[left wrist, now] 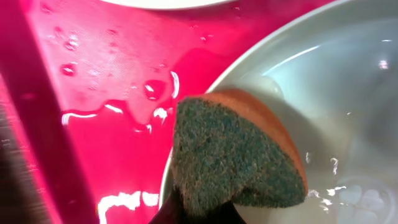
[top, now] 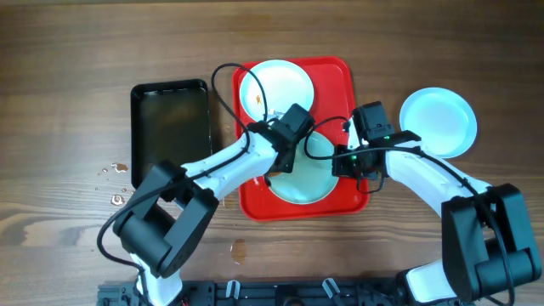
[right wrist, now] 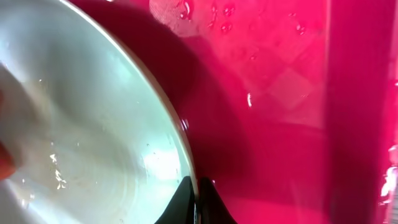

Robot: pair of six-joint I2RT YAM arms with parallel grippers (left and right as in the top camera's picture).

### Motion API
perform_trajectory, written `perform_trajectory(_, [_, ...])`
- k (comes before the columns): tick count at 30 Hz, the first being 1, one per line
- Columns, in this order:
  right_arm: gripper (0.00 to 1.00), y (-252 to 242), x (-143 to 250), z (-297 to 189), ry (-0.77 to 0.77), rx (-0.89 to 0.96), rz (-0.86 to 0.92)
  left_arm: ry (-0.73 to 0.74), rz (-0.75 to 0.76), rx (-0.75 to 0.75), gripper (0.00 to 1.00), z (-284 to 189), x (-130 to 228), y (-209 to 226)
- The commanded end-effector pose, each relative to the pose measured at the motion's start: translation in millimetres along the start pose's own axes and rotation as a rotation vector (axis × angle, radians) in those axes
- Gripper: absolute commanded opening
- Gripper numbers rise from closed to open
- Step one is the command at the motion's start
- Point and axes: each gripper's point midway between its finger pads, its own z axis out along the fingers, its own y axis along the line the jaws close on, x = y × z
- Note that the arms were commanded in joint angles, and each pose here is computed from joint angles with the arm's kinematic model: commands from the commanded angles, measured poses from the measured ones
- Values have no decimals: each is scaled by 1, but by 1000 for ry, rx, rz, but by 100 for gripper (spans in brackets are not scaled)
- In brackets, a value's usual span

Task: Clean dirty plates on tray and stack at the side
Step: 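Pick up the sponge with the left gripper and scrub the plate, then return the sponge to the black tray with the left gripper, then lift the plate with the right gripper and stack it on the side plate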

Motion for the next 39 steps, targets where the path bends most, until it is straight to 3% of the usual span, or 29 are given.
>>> perform_trajectory(1, [4, -29, 12, 10, 39, 116, 51, -66, -19, -178, 4, -12, -28, 36])
perform_trajectory(6, [4, -29, 12, 10, 40, 116, 54, -86, -78, -176, 4, -37, -44, 53])
perform_trajectory(14, [4, -28, 12, 10, 41, 112, 15, -77, -271, -191, 4, -71, -50, 132])
perform_trajectory(23, [4, -24, -15, -9, -60, 143, -117, 68, -513, 27, 4, -51, -33, 210])
perform_trajectory(29, [4, -10, -46, -79, -301, 337, -223, 127, -575, 102, 4, -23, -8, 226])
perform_trajectory(32, [4, 6, -54, -135, -525, 486, -311, 139, -550, 113, 4, -18, -1, 224])
perform_trajectory(39, [4, 47, -44, -185, -738, 661, -545, 112, -551, 114, 16, -17, -7, 226])
